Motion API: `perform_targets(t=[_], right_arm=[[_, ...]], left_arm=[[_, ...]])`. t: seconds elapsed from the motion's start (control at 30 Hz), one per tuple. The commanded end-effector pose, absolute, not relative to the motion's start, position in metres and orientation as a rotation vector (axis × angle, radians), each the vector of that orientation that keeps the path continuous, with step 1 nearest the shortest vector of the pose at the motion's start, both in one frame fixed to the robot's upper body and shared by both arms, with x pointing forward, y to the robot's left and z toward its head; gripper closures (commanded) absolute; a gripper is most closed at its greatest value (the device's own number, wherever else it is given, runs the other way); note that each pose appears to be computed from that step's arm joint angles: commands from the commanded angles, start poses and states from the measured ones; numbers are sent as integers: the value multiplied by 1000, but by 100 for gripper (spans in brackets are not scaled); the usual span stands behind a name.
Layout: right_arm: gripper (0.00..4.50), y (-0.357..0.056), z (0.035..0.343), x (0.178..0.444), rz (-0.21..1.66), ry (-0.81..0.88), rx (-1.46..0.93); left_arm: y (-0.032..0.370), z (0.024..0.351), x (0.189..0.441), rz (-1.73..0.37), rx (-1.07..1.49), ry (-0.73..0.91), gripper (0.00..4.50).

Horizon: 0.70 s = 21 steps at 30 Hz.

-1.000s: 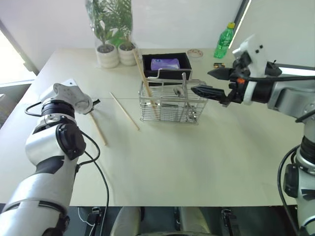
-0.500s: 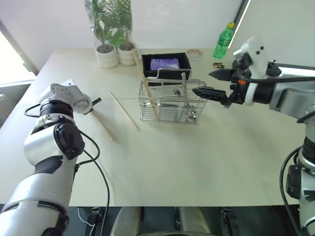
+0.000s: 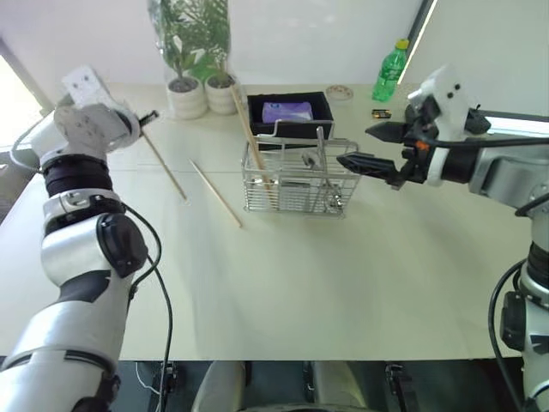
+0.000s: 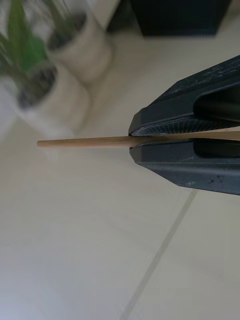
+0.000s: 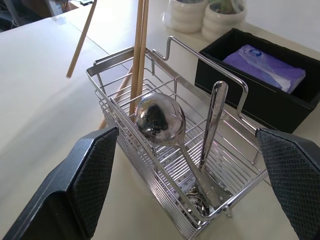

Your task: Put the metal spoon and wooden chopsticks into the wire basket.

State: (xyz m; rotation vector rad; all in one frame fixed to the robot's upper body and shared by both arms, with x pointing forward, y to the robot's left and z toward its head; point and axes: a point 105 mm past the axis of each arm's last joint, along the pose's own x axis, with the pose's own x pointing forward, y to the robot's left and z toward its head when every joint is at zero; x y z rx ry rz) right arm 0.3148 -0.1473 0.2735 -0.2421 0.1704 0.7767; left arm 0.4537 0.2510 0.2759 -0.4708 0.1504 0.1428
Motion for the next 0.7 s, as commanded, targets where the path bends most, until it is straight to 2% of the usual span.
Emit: perform_targets(t=[0.03, 0.17, 0.33, 0.47, 0.7], right_arm=[[0, -156, 280, 314, 755, 150, -297], [0, -163, 279, 312, 747, 170, -328], [0, -168, 278, 309, 740, 179, -337], [0, -168, 276, 308, 730, 174, -327], [0, -169, 277, 305, 697, 159, -297]], left_arm=[[227, 352, 441, -86, -454, -145, 447], [198, 397, 421, -330, -400, -326, 447], [147, 423, 397, -607, -230, -428, 447], [112, 421, 391, -732, -110, -453, 447], [69, 392, 396, -836, 2, -426, 447]])
